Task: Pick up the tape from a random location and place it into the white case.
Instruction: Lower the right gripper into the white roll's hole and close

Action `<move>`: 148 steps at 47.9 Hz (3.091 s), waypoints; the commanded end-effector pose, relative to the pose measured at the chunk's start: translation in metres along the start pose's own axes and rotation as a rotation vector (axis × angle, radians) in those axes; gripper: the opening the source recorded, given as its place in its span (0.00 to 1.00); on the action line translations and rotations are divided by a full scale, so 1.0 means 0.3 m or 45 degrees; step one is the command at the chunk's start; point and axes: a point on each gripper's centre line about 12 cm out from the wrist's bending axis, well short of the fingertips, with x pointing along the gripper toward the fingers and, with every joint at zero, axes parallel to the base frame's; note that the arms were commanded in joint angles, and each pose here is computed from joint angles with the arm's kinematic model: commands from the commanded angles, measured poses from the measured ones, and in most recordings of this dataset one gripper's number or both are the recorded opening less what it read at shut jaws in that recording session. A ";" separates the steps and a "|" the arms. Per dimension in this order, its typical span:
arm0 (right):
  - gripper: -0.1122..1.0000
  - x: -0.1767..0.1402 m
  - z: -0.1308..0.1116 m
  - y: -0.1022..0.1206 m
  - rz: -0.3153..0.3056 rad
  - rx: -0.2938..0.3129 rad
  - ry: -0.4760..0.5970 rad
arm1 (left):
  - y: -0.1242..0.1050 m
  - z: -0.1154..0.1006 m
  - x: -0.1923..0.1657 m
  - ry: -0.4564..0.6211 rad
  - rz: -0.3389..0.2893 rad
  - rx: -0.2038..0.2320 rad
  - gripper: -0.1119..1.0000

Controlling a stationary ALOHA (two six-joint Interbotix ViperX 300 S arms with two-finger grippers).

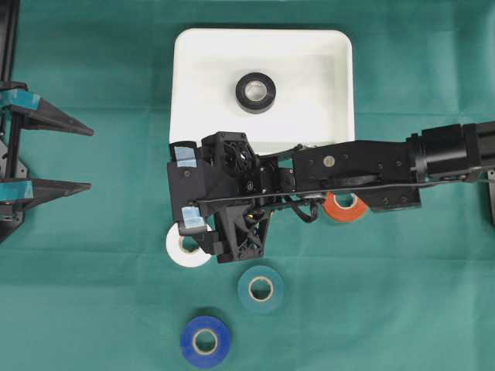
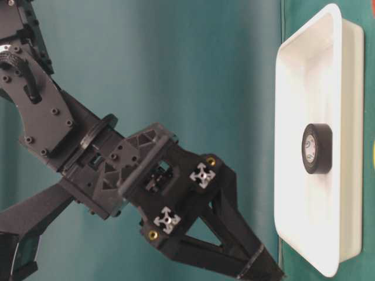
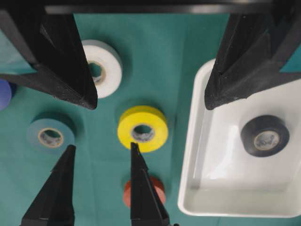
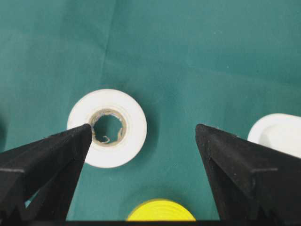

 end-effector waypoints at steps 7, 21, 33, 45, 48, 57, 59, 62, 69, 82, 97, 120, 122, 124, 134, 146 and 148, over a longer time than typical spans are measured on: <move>0.92 -0.042 0.051 0.006 0.007 0.007 -0.064 | 0.001 0.015 0.003 -0.012 0.001 -0.004 0.95; 0.92 0.009 0.029 0.005 0.006 0.008 -0.041 | 0.001 0.017 0.002 -0.012 0.001 -0.004 0.95; 0.92 0.079 -0.004 0.005 0.005 0.007 -0.013 | 0.001 0.014 0.004 -0.008 0.001 -0.004 0.95; 0.92 0.160 -0.044 0.001 0.003 0.004 0.008 | 0.001 0.009 0.010 0.002 0.002 -0.003 0.95; 0.92 0.184 -0.054 -0.005 0.001 0.007 0.006 | 0.001 0.009 0.012 0.004 0.001 -0.004 0.95; 0.92 0.242 -0.079 -0.013 0.000 0.010 -0.004 | 0.001 0.006 0.013 0.008 0.001 -0.004 0.95; 0.92 0.255 -0.085 -0.016 -0.001 0.011 -0.006 | 0.001 0.008 0.013 0.006 0.001 -0.004 0.95; 0.92 0.269 -0.090 -0.016 -0.001 0.011 -0.008 | 0.001 0.005 0.014 0.010 0.001 -0.004 0.95; 0.92 0.295 -0.106 -0.021 -0.002 0.024 -0.002 | 0.001 0.006 0.013 0.008 0.001 -0.004 0.95; 0.92 0.334 -0.134 -0.037 -0.011 0.048 0.023 | 0.001 0.006 0.013 0.008 0.001 -0.004 0.95; 0.92 0.366 -0.142 -0.037 -0.012 0.050 0.031 | 0.001 0.005 0.014 0.010 0.001 -0.004 0.95; 0.91 0.373 -0.138 -0.037 -0.012 0.052 0.031 | 0.001 0.005 0.014 0.010 0.001 -0.004 0.95; 0.90 0.373 -0.137 -0.036 -0.011 0.054 0.029 | 0.002 0.005 0.014 0.010 0.003 -0.005 0.95; 0.89 0.373 -0.137 -0.037 -0.011 0.052 0.027 | 0.001 0.005 0.014 0.010 0.001 -0.004 0.95; 0.56 0.373 -0.138 -0.036 -0.011 0.050 0.033 | 0.001 0.007 0.014 0.008 0.002 -0.003 0.95; 0.39 0.373 -0.147 -0.029 -0.011 0.036 0.060 | 0.001 0.005 0.014 0.010 0.001 -0.004 0.95; 0.39 0.373 -0.147 -0.029 -0.011 0.036 0.060 | 0.002 0.005 0.014 0.010 0.003 -0.005 0.95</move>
